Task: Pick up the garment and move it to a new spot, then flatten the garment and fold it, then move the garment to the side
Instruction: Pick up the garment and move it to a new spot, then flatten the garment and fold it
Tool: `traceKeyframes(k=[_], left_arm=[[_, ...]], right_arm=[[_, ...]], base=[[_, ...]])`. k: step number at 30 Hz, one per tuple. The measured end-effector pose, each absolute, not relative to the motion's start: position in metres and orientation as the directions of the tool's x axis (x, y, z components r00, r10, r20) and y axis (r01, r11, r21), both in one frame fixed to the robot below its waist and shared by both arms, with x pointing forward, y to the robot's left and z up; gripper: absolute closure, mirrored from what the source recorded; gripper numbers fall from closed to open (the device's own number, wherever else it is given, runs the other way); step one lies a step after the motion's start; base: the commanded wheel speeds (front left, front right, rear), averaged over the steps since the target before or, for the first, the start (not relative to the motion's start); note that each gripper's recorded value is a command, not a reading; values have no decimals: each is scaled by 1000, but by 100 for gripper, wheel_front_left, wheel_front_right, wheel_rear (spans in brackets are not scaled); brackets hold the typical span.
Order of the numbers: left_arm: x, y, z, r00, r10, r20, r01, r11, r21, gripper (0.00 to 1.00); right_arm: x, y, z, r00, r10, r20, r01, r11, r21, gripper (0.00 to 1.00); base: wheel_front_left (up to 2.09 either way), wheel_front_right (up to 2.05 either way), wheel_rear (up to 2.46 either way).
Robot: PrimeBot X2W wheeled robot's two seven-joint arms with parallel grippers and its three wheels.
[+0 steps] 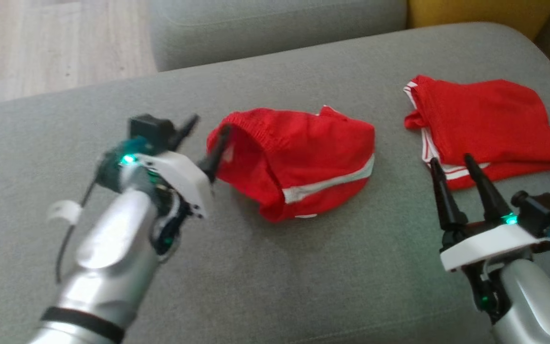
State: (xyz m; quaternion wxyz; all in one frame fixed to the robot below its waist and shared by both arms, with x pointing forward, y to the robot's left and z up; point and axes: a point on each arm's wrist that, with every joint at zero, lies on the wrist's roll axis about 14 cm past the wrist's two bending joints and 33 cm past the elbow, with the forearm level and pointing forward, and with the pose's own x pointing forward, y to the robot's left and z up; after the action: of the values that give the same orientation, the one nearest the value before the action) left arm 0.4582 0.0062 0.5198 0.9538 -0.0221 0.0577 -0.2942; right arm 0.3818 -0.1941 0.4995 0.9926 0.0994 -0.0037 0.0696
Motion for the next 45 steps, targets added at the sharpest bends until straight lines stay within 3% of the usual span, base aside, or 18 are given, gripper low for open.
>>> traceKeyframes(k=[7, 13, 22, 37, 45], left_arm=[[454, 55, 542, 891, -453, -6, 452, 890, -55, 0], [425, 101, 540, 961, -268, 73, 276, 953, -126, 0], [378, 145, 515, 996, -62, 59, 69, 990, -121, 0], [368, 137, 517, 994, -71, 78, 81, 986, -144, 0], [374, 88, 501, 965, -259, -42, 241, 939, -244, 0]], right_arm=[[385, -190, 511, 987, 150, 57, -158, 969, 188, 0], [379, -191, 506, 988, 145, 48, -152, 969, 195, 0], [375, -196, 508, 990, 130, 58, -139, 973, 182, 0], [373, -198, 509, 990, 126, 63, -135, 976, 169, 0], [374, -203, 509, 992, 112, 62, -121, 979, 167, 0]], base=[[0, 0, 0], [0, 0, 0], [0, 0, 0], [0, 0, 0], [0, 0, 0]])
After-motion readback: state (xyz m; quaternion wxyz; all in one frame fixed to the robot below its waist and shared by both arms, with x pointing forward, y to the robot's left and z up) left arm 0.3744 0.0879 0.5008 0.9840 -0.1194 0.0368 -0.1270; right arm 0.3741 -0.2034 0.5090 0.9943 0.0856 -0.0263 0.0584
